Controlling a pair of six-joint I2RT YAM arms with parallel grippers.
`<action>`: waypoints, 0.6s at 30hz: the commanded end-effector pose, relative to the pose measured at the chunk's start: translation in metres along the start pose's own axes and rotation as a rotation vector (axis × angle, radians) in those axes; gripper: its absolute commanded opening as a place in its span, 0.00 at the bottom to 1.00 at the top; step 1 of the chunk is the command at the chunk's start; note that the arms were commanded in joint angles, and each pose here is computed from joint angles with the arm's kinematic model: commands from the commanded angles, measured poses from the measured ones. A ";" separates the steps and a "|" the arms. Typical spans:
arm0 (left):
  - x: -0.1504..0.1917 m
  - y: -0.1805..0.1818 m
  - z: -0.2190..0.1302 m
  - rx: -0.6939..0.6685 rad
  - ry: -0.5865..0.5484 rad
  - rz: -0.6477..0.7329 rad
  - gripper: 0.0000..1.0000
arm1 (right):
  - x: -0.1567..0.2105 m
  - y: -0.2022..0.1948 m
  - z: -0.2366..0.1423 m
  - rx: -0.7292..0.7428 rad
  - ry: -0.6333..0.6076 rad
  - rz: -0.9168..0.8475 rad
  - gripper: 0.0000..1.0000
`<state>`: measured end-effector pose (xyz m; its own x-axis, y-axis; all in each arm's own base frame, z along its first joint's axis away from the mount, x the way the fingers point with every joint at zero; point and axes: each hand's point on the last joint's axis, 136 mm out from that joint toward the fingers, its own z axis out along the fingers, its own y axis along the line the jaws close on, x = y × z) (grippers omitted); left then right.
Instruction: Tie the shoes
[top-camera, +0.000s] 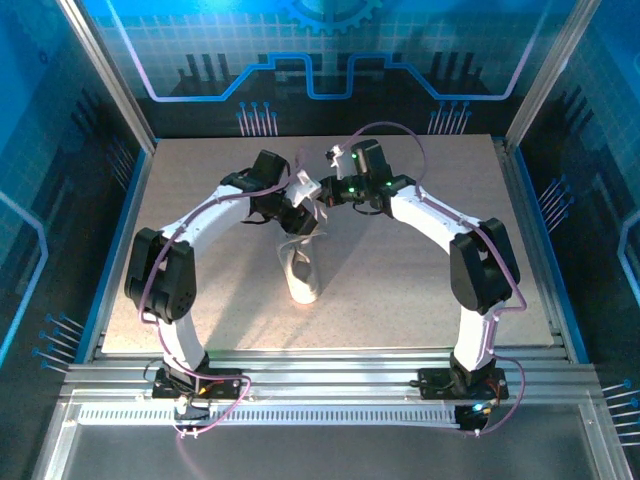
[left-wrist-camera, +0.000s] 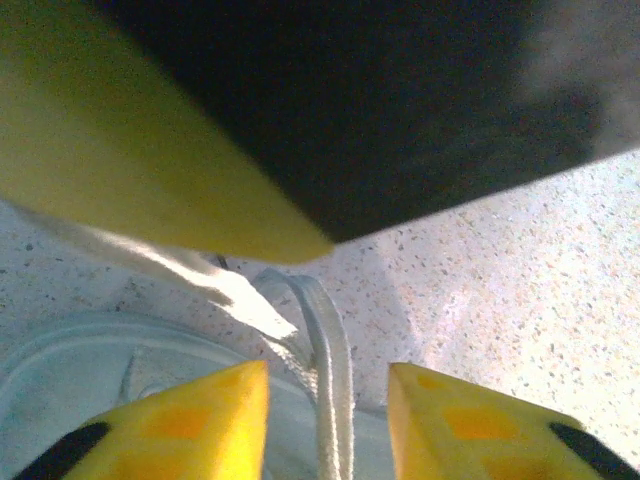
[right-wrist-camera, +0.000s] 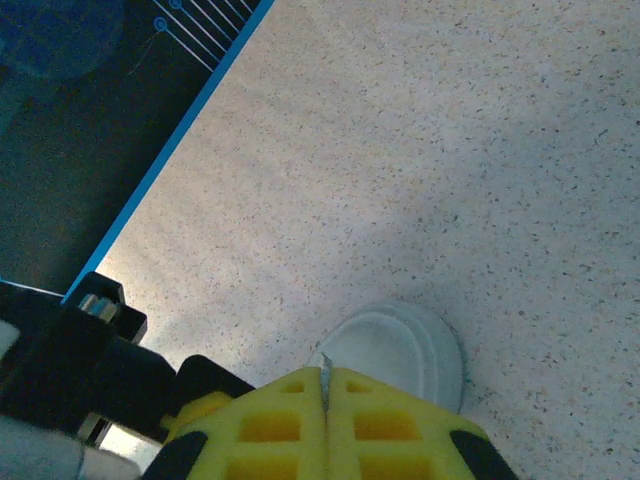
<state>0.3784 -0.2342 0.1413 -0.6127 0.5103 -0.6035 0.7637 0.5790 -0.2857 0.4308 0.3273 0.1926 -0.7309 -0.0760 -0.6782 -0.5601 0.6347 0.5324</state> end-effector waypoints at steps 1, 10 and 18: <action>0.000 0.007 -0.011 -0.040 -0.046 -0.039 0.43 | -0.013 0.018 -0.008 -0.037 -0.042 -0.025 0.00; 0.004 -0.001 -0.031 -0.048 -0.210 0.058 0.68 | -0.013 0.021 -0.008 -0.031 -0.030 -0.043 0.00; 0.007 0.000 -0.005 -0.003 -0.203 -0.043 0.72 | -0.016 0.027 -0.010 -0.041 -0.046 -0.056 0.00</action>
<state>0.3747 -0.2162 0.1514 -0.5627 0.3776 -0.7354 0.7477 0.6119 -0.2579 0.4283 0.3309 0.1932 -0.7303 -0.0801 -0.6785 -0.5658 0.6275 0.5349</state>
